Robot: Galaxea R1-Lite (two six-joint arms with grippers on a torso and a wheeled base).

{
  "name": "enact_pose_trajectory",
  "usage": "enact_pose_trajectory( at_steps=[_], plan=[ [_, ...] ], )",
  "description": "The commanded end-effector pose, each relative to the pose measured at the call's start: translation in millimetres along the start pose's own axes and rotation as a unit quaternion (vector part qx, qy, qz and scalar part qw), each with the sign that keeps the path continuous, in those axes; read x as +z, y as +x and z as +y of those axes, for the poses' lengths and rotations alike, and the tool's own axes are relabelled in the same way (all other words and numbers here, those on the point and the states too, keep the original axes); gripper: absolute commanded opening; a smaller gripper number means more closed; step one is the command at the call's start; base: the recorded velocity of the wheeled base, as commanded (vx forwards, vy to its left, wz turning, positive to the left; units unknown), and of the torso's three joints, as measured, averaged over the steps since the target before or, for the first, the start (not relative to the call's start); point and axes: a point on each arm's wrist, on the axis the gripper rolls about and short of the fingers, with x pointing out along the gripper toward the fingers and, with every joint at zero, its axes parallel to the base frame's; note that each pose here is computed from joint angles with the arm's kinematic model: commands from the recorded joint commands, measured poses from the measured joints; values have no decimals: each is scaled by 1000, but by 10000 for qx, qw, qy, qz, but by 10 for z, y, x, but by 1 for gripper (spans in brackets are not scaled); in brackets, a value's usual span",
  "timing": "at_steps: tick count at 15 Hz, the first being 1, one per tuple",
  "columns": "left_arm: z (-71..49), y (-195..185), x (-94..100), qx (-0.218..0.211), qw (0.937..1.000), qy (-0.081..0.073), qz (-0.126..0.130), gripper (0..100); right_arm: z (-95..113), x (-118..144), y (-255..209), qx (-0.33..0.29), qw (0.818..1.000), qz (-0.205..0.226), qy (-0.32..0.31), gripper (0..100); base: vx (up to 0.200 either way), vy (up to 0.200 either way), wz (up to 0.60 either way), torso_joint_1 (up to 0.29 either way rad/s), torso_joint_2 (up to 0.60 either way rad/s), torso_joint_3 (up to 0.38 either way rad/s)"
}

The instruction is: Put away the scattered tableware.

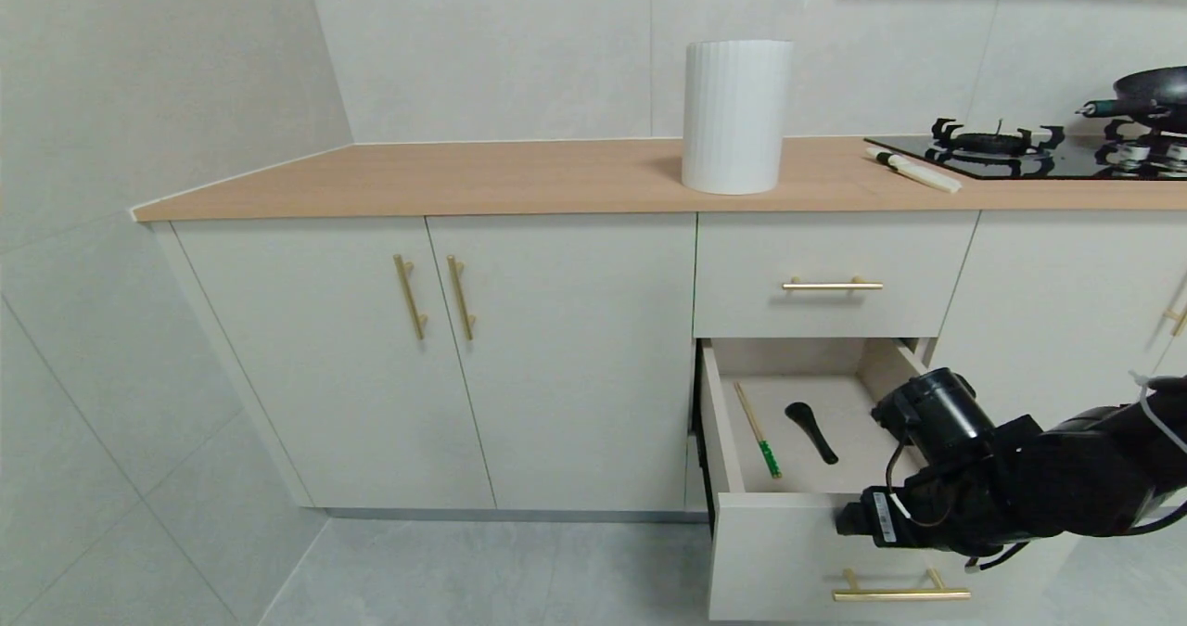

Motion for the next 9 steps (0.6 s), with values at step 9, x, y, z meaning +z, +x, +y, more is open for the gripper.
enact_pose_trajectory(
  at_steps=[9],
  plan=[
    [0,0,0,-1,10000,-1,0,100,19,500,464,71,9969,-784,33,100,0,0,0,0,0,0]
  ],
)
